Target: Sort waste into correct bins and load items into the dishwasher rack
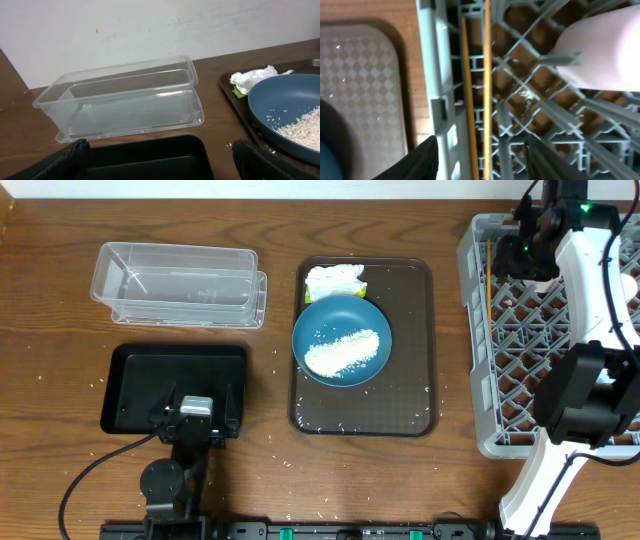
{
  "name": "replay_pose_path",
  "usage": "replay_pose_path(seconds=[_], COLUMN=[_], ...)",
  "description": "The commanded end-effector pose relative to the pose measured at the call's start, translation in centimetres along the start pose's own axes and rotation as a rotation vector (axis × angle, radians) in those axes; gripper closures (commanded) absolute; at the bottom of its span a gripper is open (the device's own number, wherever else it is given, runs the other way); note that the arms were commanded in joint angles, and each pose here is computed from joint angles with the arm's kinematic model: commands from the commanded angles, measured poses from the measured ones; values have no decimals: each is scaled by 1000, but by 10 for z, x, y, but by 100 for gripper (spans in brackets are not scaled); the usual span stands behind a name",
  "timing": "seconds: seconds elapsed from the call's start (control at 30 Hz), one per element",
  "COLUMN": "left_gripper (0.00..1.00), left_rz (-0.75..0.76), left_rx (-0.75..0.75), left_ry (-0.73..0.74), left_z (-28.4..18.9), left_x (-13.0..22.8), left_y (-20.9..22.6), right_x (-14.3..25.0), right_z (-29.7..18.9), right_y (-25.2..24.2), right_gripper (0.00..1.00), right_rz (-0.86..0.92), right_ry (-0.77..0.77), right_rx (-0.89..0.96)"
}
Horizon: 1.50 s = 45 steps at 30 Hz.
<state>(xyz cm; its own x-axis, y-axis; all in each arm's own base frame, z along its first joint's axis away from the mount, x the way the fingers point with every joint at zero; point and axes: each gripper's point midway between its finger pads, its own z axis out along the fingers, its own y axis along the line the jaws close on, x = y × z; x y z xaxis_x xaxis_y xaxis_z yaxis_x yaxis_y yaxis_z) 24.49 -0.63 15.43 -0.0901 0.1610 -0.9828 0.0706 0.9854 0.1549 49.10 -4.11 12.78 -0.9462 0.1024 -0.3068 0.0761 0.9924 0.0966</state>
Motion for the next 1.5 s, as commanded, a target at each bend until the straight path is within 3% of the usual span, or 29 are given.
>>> replay_pose_path(seconds=[0.0, 0.17, 0.3, 0.37, 0.4, 0.43, 0.63, 0.8, 0.97, 1.07, 1.3, 1.47], left_gripper=[7, 7, 7, 7, 7, 7, 7, 7, 7, 7, 7, 7], left_rz=[-4, -4, -4, -4, -4, -4, -4, -4, -4, -4, -4, -4], left_rx=[20, 20, 20, 20, 20, 20, 20, 20, 20, 20, 20, 20], left_ry=[45, 45, 45, 45, 45, 45, 45, 45, 45, 45, 45, 45], left_z=[1, 1, 1, 1, 1, 1, 1, 1, 1, 1, 1, 1], left_x=[15, 15, 15, 15, 15, 15, 15, 15, 15, 15, 15, 15], left_y=[-5, -5, -5, -5, -5, -5, -5, -5, -5, -5, -5, -5], right_x=[0, 3, 10, 18, 24, 30, 69, 92, 96, 100, 83, 76], right_z=[-7, -26, -36, -41, -44, -47, -48, -22, -3, -3, -8, -21], right_y=[20, 95, 136, 160, 174, 188, 268, 307, 317, 321, 281, 248], right_gripper=[46, 43, 36, 19, 5, 1, 1, 1, 1, 1, 1, 1], right_rz=[-4, -186, -238, -266, -282, -301, -474, -638, -531, -517, -315, -209], right_ry=[-9, -39, -33, -14, 1, 16, 80, 57, 2, -42, -152, -130], right_rx=[-121, -502, -634, -700, -735, -766, -806, -597, -244, -128, 171, 214])
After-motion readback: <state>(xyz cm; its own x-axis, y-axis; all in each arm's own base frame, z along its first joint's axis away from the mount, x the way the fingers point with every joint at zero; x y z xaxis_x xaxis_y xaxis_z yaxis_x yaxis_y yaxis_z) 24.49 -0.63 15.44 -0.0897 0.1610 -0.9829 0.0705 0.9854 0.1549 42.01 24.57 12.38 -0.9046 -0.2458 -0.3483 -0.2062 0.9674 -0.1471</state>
